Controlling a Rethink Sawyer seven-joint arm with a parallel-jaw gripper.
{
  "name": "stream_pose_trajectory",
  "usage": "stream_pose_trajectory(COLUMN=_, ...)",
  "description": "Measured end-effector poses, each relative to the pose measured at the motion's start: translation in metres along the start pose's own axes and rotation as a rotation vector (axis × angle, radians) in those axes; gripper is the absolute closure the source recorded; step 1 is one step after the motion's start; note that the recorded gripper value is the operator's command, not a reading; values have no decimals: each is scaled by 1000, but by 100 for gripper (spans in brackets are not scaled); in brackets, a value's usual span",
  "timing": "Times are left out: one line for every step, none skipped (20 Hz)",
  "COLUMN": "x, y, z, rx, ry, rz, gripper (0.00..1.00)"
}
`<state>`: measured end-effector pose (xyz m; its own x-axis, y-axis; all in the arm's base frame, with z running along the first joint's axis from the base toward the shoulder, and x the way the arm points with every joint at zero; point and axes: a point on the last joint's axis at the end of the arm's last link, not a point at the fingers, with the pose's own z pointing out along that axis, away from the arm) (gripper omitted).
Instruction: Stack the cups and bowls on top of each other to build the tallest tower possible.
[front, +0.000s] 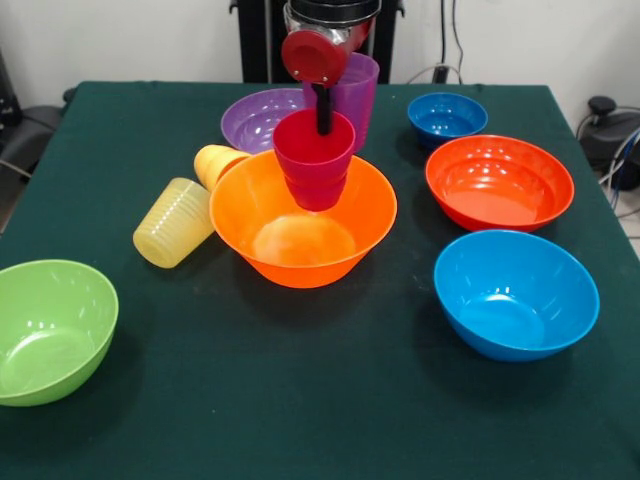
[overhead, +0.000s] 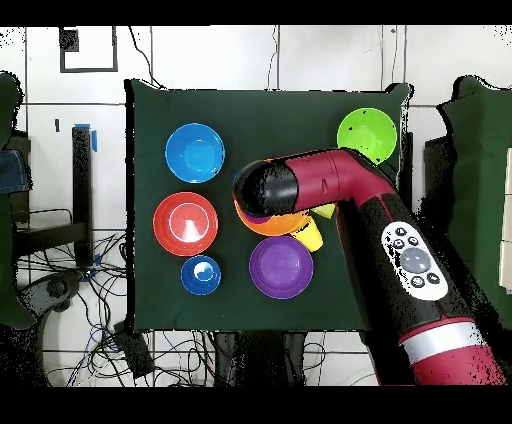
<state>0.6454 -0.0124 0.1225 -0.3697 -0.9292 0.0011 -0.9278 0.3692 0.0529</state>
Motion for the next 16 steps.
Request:
stream_pose_trajectory(x=0, y=0, z=0, rx=1, ry=0, rz=-1, gripper=100)
stream_pose_trajectory(x=-1, y=0, z=0, rx=1, ry=-1, rz=-2, gripper=100)
stream_pose_trajectory(x=-1, y=0, z=0, rx=1, ry=-1, rz=-3, gripper=100)
stream_pose_trajectory(x=-1, y=0, z=0, rx=1, ry=-2, rz=-4, gripper=100)
stream_pose_trajectory(x=-1, y=0, z=0, rx=2, ry=-3, rz=-4, gripper=100)
stream_pose_trajectory(x=-1, y=-1, z=-1, rx=2, ry=-4, rz=-4, gripper=100)
stream_pose_trajectory(x=-1, y=-1, z=-1, rx=3, ry=-5, rz=-4, gripper=100)
stream_pose_trajectory(x=1, y=-2, z=-2, rx=4, ry=-9, rz=-2, gripper=100)
stream_pose_trajectory(x=2, y=-3, z=-2, rx=5, ry=-11, rz=0, gripper=100)
stream_pose_trajectory(x=3, y=-4, z=-2, rx=6, ry=-12, rz=3, gripper=100)
stream_pose_trajectory(x=5, y=-5, z=-3, rx=6, ry=-13, rz=5, gripper=100)
stream_pose_trajectory(x=7, y=-6, z=-3, rx=7, ry=-15, rz=8, gripper=100)
stream_pose_trajectory(x=8, y=-8, z=-3, rx=8, ry=-16, rz=11, gripper=100)
stream_pose_trajectory(x=13, y=-12, z=-4, rx=13, ry=-19, rz=20, gripper=100)
stream_pose_trajectory(x=13, y=-13, z=-5, rx=14, ry=-19, rz=22, gripper=100)
stream_pose_trajectory(x=14, y=-14, z=-5, rx=15, ry=-19, rz=24, gripper=100)
